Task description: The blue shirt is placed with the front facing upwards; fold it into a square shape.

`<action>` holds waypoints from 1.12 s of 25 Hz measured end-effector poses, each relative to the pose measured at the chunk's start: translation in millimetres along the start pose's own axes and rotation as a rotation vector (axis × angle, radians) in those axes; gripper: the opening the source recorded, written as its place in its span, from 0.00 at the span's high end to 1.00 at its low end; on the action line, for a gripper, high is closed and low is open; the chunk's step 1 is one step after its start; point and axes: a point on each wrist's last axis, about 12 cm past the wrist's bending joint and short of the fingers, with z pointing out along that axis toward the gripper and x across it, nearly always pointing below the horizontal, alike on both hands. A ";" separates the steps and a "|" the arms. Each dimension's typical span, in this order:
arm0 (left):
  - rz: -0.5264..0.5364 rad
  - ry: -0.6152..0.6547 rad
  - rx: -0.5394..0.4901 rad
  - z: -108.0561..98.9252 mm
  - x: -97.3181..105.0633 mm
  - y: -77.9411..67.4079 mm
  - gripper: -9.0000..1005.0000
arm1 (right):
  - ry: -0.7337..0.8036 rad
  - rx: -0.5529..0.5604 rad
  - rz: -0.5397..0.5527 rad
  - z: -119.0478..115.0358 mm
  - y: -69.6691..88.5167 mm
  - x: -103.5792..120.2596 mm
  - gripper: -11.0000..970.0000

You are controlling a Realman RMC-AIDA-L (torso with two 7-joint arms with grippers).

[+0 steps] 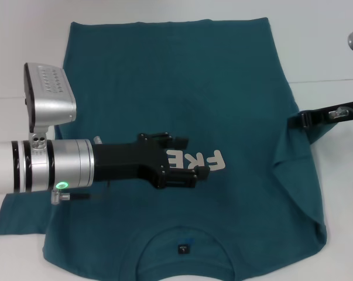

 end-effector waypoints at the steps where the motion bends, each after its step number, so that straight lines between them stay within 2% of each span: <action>1: 0.002 -0.001 0.000 0.1 -0.5 0.0 0.13 | 0.001 -0.003 -0.005 1.1 1.9 -0.8 0.96; 12: 0.001 -0.001 -0.001 0.2 0.2 -0.7 0.13 | 0.042 -0.030 -0.079 14.5 22.1 -3.1 0.96; 28: -0.005 -0.003 0.000 -1.0 2.2 -1.5 0.13 | 0.070 -0.052 -0.118 33.6 41.2 -1.1 0.96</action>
